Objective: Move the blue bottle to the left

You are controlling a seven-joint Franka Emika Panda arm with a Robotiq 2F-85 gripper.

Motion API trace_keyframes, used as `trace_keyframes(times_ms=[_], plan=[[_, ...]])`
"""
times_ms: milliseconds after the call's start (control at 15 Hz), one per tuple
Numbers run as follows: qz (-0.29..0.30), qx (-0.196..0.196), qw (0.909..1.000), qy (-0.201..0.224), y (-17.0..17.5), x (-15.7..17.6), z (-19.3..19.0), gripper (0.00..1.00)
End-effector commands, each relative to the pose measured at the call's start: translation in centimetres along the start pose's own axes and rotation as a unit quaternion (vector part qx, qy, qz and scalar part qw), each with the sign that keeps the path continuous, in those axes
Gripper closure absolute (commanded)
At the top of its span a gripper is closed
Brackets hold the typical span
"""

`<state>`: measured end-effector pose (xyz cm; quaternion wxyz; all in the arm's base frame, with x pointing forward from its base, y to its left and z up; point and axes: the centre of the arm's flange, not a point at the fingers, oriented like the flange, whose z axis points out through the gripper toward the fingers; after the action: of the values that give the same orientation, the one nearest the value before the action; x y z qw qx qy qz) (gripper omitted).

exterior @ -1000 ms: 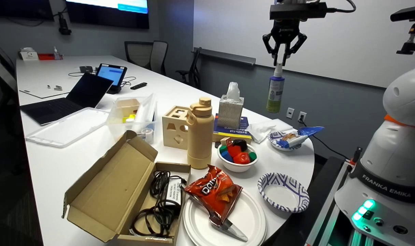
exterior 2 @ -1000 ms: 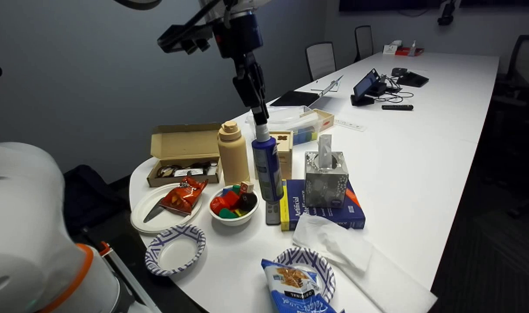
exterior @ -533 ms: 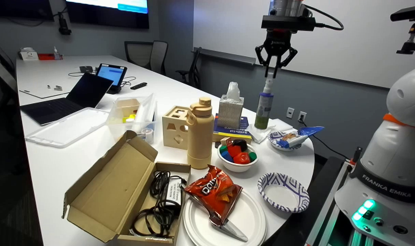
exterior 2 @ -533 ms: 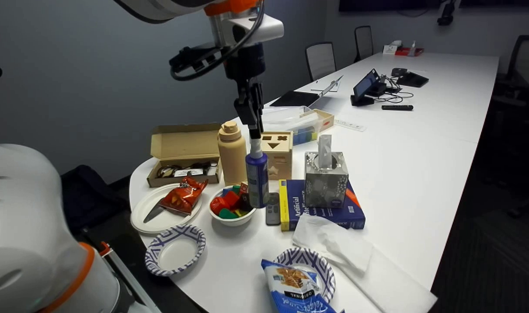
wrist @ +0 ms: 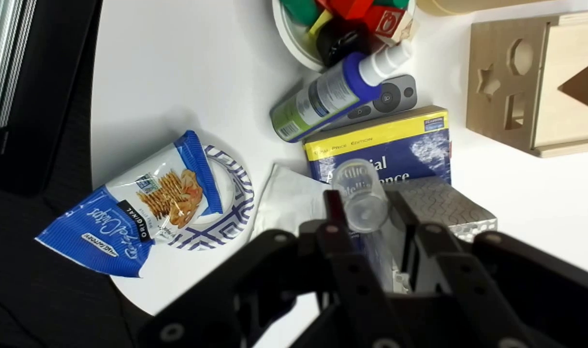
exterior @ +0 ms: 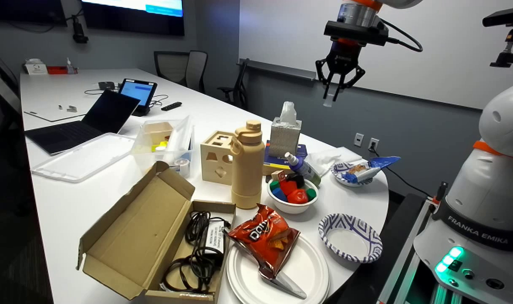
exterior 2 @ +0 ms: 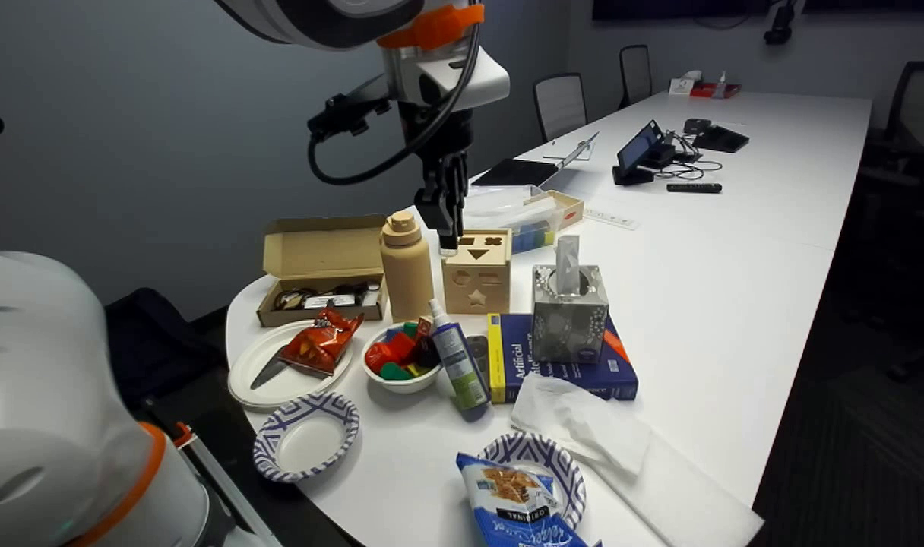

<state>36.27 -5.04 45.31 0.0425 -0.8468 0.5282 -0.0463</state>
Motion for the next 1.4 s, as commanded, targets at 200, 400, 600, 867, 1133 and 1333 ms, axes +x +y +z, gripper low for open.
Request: trace_keyframes(times_ms=[200, 400, 600, 867, 1133, 1333], plan=[[0.004, -0.007, 0.9997, 0.023, 0.6, -0.3, 0.6, 0.94], [0.008, -0.02, 0.9994, 0.028, 1.1, 0.1, 1.9, 0.94], [0.015, -0.014, 0.9993, 0.03, 2.4, 0.6, 5.1, 0.94], [0.039, -0.004, 0.9987, 0.034, 3.8, 1.5, 11.0, 0.94], [0.054, -0.004, 0.9981, 0.03, 3.6, 2.6, 15.9, 0.94], [0.063, -0.014, 0.9978, 0.018, 4.1, 2.9, 19.5, 0.94]])
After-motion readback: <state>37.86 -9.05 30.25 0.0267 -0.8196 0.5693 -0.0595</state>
